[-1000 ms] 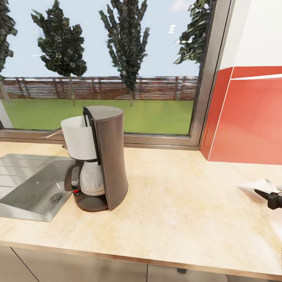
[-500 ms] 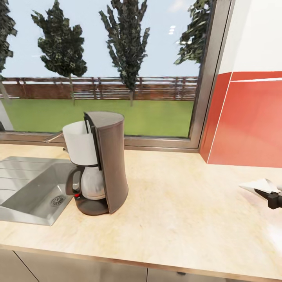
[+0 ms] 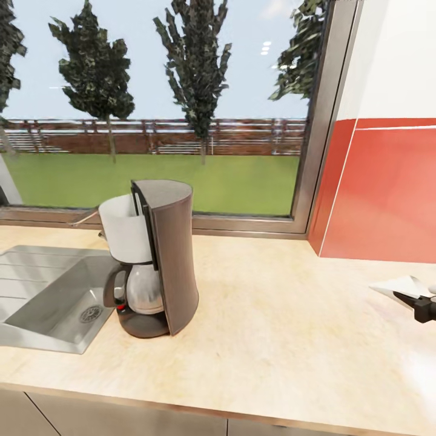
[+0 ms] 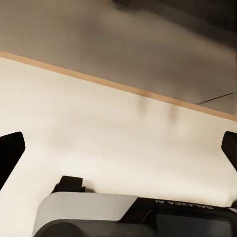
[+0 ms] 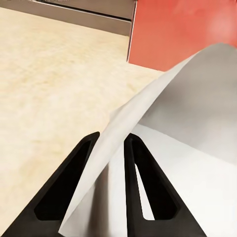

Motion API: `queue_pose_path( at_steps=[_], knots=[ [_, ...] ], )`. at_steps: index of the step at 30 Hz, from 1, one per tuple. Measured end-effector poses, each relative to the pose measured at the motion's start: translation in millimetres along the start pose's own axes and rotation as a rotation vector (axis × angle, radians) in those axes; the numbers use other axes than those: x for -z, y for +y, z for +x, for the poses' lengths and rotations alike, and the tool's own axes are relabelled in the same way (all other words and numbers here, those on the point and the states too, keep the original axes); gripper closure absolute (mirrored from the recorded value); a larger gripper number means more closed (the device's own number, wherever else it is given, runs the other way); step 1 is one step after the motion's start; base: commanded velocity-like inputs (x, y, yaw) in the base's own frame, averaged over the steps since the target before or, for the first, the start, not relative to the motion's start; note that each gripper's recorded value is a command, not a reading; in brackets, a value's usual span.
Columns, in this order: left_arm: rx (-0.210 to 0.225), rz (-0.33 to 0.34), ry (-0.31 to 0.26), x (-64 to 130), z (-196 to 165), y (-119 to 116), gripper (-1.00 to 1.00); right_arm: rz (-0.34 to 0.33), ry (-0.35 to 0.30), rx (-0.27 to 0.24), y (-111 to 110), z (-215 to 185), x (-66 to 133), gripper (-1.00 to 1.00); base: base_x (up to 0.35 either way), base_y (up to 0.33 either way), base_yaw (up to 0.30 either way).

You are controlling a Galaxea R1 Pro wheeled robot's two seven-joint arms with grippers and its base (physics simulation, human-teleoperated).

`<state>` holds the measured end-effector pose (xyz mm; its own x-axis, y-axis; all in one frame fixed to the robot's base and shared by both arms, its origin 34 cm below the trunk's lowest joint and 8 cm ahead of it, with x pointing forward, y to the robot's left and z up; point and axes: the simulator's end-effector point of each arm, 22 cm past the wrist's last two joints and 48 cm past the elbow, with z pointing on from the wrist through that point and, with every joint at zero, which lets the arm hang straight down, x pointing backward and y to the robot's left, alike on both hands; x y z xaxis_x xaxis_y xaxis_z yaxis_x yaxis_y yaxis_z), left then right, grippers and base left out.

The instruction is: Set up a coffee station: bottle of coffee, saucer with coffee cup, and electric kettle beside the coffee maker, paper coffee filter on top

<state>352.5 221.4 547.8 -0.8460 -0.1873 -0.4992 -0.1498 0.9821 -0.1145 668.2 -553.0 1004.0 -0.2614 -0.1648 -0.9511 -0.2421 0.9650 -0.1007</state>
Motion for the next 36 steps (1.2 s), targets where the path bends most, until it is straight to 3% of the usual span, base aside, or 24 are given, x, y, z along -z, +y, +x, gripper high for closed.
queue_pose_path(
  at_steps=[13,36],
  knots=[
    [0.000,0.000,0.000,0.0,0.0,0.0,-1.00,-0.010,-0.040,0.058,6.4,-29.6,2.8,1.00,0.000,0.000,0.000],
    [0.000,0.000,0.000,7.8,-4.1,-1.0,-1.00,-0.054,-0.025,0.038,15.1,-36.0,6.7,1.00,0.000,0.000,0.000]
  ],
)
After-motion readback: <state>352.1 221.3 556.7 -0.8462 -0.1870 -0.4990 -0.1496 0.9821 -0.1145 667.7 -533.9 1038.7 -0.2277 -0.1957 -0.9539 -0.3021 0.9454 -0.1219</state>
